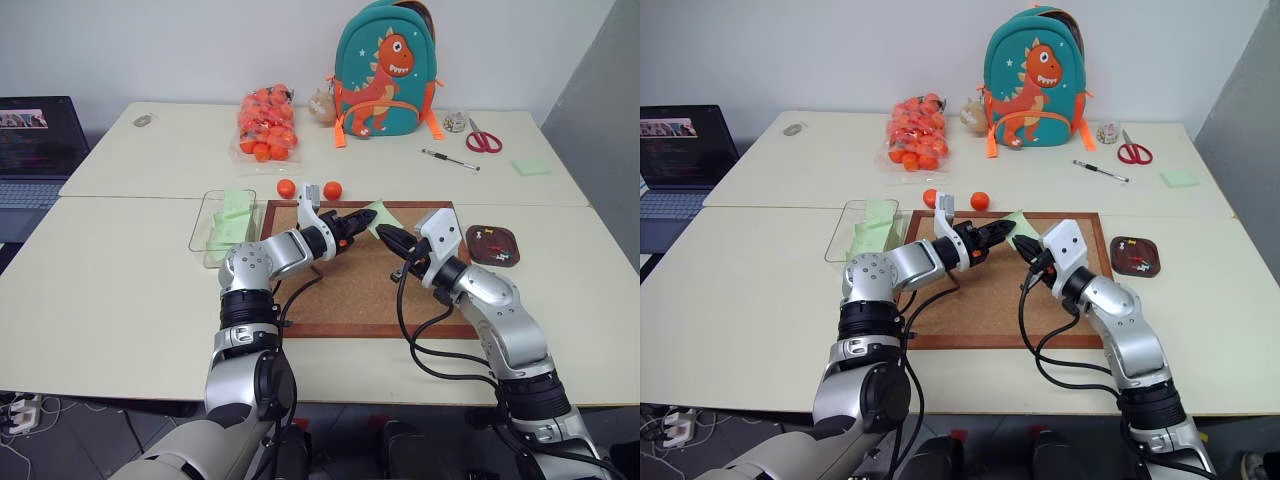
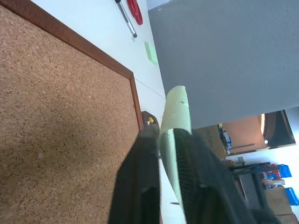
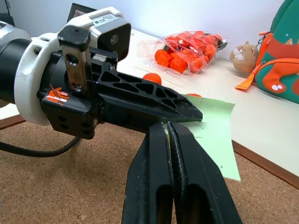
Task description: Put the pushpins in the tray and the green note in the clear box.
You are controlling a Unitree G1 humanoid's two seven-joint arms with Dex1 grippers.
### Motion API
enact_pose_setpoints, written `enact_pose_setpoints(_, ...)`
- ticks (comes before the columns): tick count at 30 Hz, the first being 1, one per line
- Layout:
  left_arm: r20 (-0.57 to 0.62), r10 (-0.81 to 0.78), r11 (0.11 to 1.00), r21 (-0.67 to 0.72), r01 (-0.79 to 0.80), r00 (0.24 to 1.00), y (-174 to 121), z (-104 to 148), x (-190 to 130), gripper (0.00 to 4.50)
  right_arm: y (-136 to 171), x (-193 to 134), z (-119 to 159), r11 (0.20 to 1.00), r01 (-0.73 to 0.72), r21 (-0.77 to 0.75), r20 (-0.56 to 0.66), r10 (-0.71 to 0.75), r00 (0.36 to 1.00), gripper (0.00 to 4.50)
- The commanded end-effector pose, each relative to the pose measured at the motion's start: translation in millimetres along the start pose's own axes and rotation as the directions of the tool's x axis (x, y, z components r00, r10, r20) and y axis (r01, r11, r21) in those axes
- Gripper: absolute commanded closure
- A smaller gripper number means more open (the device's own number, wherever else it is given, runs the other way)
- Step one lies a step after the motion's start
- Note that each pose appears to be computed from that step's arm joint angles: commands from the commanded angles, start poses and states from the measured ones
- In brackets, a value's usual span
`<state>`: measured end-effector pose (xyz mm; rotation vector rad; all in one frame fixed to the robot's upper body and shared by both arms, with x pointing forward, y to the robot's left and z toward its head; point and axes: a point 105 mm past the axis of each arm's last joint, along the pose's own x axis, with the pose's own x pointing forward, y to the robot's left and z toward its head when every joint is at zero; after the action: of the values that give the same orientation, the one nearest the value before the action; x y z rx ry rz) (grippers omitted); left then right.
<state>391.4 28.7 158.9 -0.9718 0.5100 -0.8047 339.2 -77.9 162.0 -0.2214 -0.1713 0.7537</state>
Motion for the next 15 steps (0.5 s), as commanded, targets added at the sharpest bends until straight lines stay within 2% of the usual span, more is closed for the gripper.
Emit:
enact_pose_setpoints(1,0.001,-0.038,0.999,-0.005,0.038,0.999,-10.1,0.9,3.6,4.5,2.9,3.0,22.6,0.999,0.0,-0.039,0.074,0.003,0.997,4.5)
enact_pose_setpoints(15,-0.013,-0.037,0.998,0.046,0.037,0.999,-11.2,-1.1,1.5,4.5,-5.1,4.3,22.8,0.991,0.083,0.102,0.064,-0.089,0.994,4.5)
